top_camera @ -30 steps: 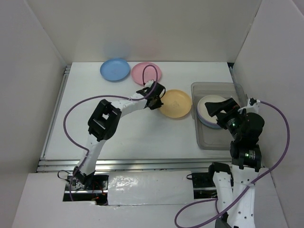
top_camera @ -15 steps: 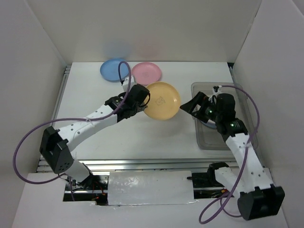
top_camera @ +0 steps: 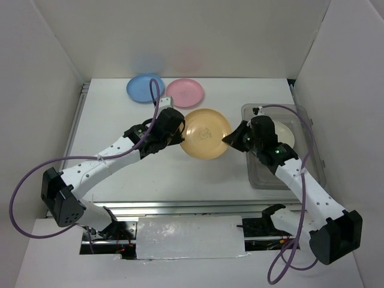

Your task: Place the plates into the plastic bin on the countertop

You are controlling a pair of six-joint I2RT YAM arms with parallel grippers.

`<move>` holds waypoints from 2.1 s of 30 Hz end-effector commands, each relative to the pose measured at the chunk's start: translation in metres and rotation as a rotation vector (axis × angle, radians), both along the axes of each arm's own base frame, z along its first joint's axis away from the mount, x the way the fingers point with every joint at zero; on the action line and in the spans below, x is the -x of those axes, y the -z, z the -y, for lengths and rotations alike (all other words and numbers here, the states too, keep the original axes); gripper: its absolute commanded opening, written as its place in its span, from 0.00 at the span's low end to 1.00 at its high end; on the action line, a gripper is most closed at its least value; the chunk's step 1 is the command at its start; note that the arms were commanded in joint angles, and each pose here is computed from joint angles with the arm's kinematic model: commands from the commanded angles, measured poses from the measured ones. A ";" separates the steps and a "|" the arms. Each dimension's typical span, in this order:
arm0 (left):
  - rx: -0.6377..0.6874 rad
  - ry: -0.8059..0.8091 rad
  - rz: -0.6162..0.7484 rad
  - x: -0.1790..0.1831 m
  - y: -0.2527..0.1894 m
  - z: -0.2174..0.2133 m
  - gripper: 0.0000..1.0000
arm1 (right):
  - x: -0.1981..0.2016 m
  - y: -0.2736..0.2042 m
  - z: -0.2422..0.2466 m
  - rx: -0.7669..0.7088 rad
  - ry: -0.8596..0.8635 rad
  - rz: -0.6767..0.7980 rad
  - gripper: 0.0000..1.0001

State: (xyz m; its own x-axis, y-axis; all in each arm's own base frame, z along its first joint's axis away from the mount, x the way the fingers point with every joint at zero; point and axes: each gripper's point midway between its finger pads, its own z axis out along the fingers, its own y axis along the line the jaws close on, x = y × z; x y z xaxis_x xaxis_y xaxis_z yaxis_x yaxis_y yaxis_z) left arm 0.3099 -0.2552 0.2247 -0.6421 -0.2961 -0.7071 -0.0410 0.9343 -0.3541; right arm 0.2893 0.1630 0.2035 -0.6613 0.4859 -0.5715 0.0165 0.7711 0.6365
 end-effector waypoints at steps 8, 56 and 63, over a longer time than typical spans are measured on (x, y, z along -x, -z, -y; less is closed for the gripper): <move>-0.036 -0.105 0.053 0.010 -0.030 -0.042 0.99 | -0.045 -0.008 0.144 0.038 0.517 -0.007 0.00; 0.513 -0.510 0.056 -0.229 0.116 -0.207 0.99 | 0.040 -0.074 0.053 -0.303 -0.076 0.303 1.00; 0.601 -0.587 0.143 -0.286 0.142 -0.246 0.99 | 0.066 -0.074 0.014 -0.297 -0.280 0.300 1.00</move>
State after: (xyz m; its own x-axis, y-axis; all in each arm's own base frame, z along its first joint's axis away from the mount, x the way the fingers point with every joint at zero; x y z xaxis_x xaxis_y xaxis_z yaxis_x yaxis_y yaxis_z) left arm 0.5511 -0.0163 0.0547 -0.2696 -0.8807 -0.3896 -0.4927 0.4737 -0.7300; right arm 0.2317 0.1370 0.2669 -0.6186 0.5432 -0.5677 -0.2804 0.5222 0.8054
